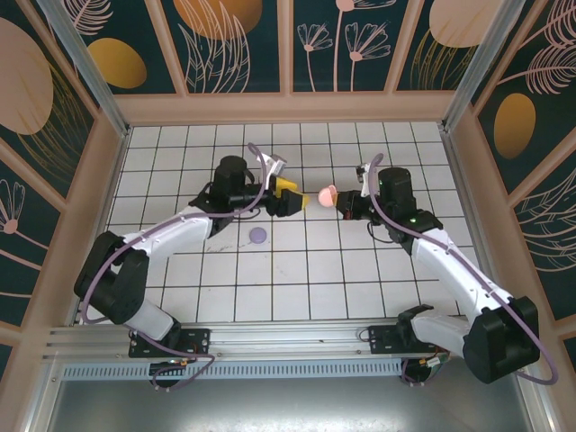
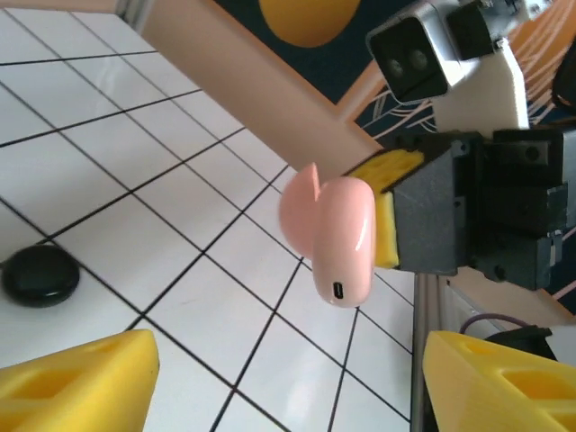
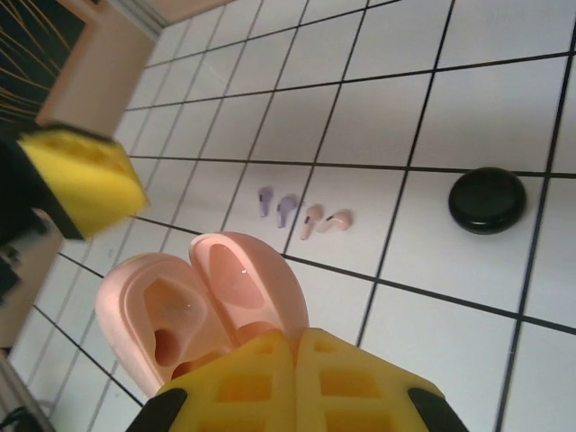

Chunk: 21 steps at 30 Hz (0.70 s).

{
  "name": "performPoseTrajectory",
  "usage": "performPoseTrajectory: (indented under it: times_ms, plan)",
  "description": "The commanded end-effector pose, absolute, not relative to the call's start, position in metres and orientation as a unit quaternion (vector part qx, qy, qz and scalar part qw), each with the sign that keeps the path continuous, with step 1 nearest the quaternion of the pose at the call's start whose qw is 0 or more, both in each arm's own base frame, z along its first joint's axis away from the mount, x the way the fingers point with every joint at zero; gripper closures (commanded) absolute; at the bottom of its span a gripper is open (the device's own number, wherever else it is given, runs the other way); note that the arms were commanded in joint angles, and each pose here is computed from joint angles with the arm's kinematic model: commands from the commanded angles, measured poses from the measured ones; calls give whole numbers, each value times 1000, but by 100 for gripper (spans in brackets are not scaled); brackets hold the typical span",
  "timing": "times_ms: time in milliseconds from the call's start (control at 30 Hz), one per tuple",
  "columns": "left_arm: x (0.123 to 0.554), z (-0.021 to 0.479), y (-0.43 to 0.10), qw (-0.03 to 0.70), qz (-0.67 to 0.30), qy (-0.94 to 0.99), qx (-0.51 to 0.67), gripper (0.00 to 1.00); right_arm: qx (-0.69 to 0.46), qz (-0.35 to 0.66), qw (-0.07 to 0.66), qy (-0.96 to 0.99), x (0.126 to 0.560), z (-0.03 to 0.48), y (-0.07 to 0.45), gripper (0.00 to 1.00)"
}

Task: Insert wireless bluetooth earbuds into charging case

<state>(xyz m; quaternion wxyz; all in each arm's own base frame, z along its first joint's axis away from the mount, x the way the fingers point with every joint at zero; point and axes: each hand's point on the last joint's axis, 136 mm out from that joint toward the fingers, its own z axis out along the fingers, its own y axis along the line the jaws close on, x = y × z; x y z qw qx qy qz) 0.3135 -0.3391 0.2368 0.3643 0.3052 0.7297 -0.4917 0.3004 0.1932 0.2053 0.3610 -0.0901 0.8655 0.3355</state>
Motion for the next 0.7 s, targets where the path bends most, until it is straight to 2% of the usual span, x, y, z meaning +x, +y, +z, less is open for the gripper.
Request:
performPoseTrajectory:
  times_ms: [0,233,667]
  plan:
    - [300,229,-337,327,-448,738,384,18,-155,283,366,873,300,203,198,100]
    - [289,215,-334,274,-434,749,418,15,-248,196,349,882,301,181,217,100]
    - [270,200,-332,223,-449,745,440,21,-297,221,374,850,290,201,237,100]
